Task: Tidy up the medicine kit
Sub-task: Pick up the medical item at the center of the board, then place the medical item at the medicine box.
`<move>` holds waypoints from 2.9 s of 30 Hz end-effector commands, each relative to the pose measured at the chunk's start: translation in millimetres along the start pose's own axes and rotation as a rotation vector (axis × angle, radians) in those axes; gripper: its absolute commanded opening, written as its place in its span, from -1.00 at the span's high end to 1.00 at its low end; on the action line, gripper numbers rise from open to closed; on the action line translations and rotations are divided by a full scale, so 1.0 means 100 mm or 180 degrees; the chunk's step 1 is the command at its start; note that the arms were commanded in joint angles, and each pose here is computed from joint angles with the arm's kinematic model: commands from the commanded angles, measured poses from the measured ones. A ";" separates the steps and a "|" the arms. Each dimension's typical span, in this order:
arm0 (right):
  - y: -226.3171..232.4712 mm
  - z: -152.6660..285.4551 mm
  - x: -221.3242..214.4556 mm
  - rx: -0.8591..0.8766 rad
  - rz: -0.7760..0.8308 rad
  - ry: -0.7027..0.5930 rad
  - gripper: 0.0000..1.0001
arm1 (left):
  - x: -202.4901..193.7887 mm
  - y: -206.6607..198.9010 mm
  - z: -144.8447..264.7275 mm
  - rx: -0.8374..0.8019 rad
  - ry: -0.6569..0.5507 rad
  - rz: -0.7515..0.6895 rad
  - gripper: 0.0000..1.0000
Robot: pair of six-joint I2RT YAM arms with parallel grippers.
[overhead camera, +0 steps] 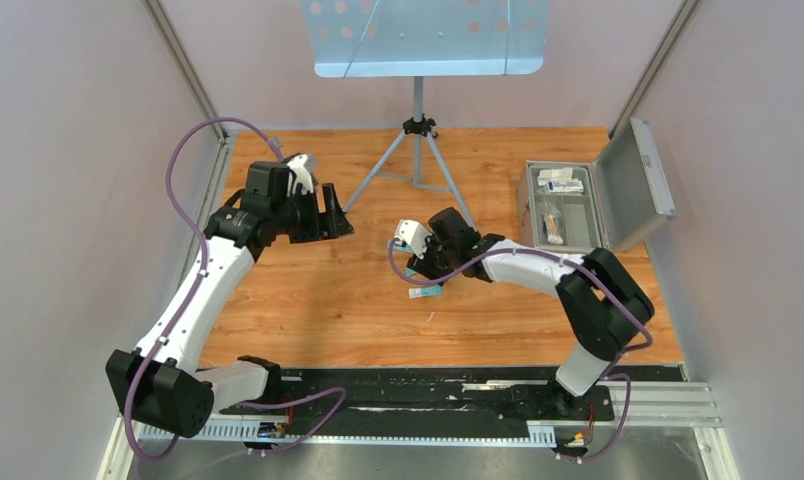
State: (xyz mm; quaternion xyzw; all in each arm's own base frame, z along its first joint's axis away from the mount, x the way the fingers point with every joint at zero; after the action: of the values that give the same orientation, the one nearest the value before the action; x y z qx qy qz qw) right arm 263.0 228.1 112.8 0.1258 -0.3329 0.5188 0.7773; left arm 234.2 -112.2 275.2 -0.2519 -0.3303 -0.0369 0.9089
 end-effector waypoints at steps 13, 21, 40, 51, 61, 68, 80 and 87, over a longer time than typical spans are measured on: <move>-0.23 -0.50 0.08 0.0236 0.0336 -0.0010 0.07 | 0.01 0.00 0.08 -0.0064 -0.0153 -0.0017 -0.62; -0.17 -0.50 0.00 0.0309 0.0221 0.0086 0.72 | 0.01 0.01 0.08 -0.0065 -0.0158 -0.0014 -0.62; -0.09 0.68 0.42 -0.0122 -0.0005 -0.0668 1.00 | 0.05 0.00 0.01 -0.0145 -0.0137 0.0005 -0.61; -0.45 1.76 0.14 -0.1152 -0.1027 -0.1201 1.00 | 0.07 -0.02 -0.02 -0.0205 -0.0125 0.0008 -0.61; -1.09 2.32 -0.43 -0.2018 -0.2231 -0.1153 1.00 | 0.09 -0.03 -0.04 -0.0274 -0.0112 0.0023 -0.61; -1.45 2.40 -0.76 -0.2297 -0.2755 -0.0992 1.00 | 0.08 -0.03 -0.04 -0.0273 -0.0113 0.0013 -0.61; -1.72 2.22 -1.05 -0.2656 -0.2804 -0.0482 1.00 | 0.09 -0.03 -0.05 -0.0277 -0.0108 0.0011 -0.61; -1.79 2.14 -1.12 -0.2699 -0.2794 -0.0380 1.00 | 0.08 -0.02 -0.05 -0.0263 -0.0105 0.0009 -0.61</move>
State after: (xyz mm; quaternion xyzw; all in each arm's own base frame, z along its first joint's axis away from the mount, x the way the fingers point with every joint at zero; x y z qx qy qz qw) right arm 299.4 -38.9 209.6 -0.0179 -0.4336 -0.0352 0.9002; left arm 237.9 -115.7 269.8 -0.2829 -0.3249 -0.0448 0.9013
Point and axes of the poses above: each gripper's point midway between its finger pads, its own z axis back along the fingers, its own y axis along the line the jaws close on, x = y × z, the point moved 8 cm from there along z, back along the fingers, and after that the axes turned 4 degrees about -z, right-handed, at the moved point
